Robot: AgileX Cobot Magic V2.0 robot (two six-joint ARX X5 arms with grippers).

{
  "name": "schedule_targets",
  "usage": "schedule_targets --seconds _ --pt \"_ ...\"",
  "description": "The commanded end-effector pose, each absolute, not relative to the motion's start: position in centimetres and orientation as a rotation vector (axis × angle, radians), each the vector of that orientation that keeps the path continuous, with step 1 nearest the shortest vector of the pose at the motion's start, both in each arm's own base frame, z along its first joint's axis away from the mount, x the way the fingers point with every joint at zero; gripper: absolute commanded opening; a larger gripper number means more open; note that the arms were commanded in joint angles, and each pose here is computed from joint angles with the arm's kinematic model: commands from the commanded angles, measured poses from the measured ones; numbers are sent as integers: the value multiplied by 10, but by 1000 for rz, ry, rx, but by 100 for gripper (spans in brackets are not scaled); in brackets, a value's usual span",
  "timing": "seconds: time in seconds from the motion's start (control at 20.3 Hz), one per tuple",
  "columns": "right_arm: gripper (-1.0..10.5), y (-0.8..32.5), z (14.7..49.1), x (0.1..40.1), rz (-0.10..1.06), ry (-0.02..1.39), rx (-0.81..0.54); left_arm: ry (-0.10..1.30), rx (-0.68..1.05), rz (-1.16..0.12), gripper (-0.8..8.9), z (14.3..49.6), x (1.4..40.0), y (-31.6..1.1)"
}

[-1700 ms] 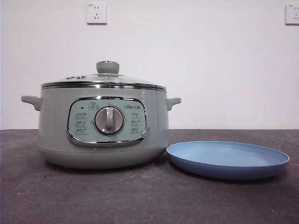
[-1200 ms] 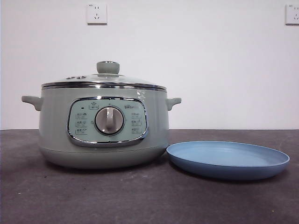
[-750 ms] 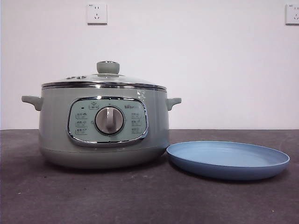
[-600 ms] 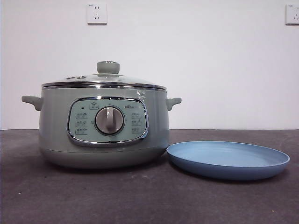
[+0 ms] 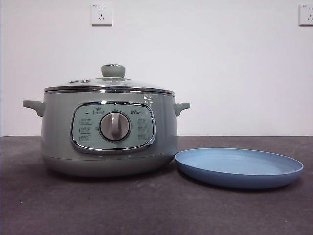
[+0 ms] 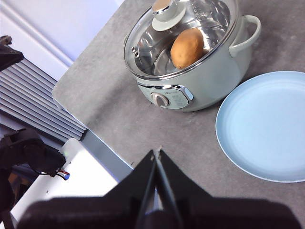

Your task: Take the potato out from the steamer,put the potato on the plate,close the lid

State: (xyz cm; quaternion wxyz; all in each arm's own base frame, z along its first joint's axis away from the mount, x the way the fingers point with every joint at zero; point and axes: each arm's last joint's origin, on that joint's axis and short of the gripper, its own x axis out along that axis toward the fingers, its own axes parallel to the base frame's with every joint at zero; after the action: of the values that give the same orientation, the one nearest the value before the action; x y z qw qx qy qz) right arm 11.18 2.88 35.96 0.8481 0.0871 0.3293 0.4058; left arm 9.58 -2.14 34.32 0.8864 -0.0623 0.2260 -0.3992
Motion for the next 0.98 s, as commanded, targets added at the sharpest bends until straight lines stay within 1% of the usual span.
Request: schedule_targets --seconds 0.05,0.1,0.15,0.2,0.25,0.29,0.34,0.39,0.44,0.69,0.98 --pt "10 29 360 112 869 677 160 453 -107 -835 54 345 96 -21" --pt "24 29 360 112 868 676 160 455 -105 -828 138 345 96 -21" --pt "82 29 360 111 868 676 160 458 -106 -818 274 345 96 -21" --pt "175 29 360 111 868 676 160 461 -110 -813 431 345 96 -21" --pt "280 29 360 111 867 677 162 463 -115 -811 543 345 96 -21" --pt "419 29 360 111 864 681 169 464 -118 -810 620 345 96 -21" --pt "551 29 360 112 861 683 176 464 -118 -810 633 345 96 -21" --pt "635 29 360 112 860 684 180 464 -118 -810 632 345 96 -21" --pt "673 29 361 112 853 684 182 464 -118 -810 632 345 96 -21" --pt "662 29 360 112 849 685 181 464 -116 -805 632 345 97 -21" --pt "661 29 360 114 849 684 181 466 -112 -732 629 346 106 -19"
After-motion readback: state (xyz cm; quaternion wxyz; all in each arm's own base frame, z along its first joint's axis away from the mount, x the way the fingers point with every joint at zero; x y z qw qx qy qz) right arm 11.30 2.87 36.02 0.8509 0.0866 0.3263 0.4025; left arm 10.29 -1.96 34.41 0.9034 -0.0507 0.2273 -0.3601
